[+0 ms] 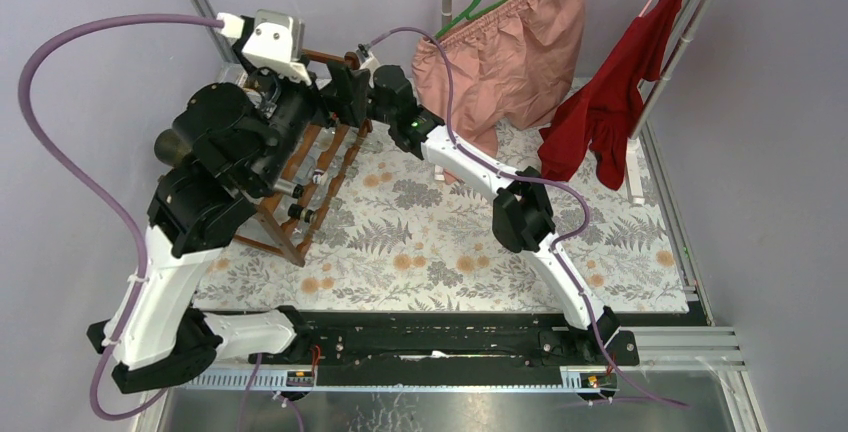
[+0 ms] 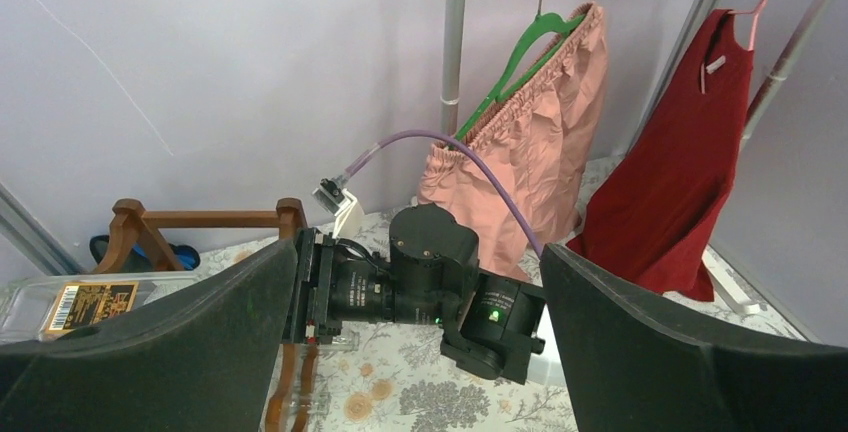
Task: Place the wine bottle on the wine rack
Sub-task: Place the wine bottle in the wine rack.
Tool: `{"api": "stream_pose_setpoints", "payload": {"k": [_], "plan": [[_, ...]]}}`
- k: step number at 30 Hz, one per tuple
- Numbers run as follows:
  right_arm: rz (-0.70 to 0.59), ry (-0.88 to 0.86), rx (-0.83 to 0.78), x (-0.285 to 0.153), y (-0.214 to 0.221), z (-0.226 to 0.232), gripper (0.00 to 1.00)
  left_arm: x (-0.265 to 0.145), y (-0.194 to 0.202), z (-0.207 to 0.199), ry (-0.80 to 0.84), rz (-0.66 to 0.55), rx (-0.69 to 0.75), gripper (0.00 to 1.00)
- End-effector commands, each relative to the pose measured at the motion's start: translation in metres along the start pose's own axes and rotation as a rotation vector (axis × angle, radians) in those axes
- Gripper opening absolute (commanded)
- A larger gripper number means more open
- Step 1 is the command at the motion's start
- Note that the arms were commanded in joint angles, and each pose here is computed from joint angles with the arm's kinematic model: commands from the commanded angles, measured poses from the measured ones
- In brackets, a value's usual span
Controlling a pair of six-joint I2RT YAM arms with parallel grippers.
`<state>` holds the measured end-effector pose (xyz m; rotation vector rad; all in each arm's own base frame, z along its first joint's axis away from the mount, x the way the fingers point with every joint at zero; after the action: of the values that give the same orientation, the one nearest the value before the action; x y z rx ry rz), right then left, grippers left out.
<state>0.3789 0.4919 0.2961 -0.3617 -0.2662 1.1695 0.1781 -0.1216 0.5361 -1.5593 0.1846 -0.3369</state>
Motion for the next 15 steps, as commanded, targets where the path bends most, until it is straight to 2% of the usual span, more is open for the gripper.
{"api": "stream_pose_setpoints", "payload": {"k": [1, 7, 10, 15], "plan": [[-0.073, -0.223, -0.128, -0.009, -0.013, 0.067, 0.46, 0.012, 0.002, -0.001, -0.053, 0.055, 0.044, 0.99], [-0.063, -0.207, -0.143, -0.009, -0.011, 0.062, 0.48, 0.031, 0.015, 0.022, -0.205, 0.147, 0.084, 0.99], [-0.060, -0.202, -0.146, -0.008, -0.010, 0.060, 0.48, 0.044, 0.026, 0.055, -0.260, 0.200, -0.041, 0.95], [-0.055, -0.198, -0.143, -0.007, -0.009, 0.056, 0.48, 0.060, 0.040, 0.097, -0.330, 0.216, -0.250, 0.83]]}}
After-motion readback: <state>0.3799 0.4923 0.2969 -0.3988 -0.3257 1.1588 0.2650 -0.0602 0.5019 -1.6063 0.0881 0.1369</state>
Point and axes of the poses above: each gripper's point midway between its finger pads, its own x axis out along the fingers, its own z axis along the line the jaws close on, y = z × x, the point moved 9 cm from there along -x, back along the fingers, and after that the axes turned 3 degrees about x, right-handed, at the moved point
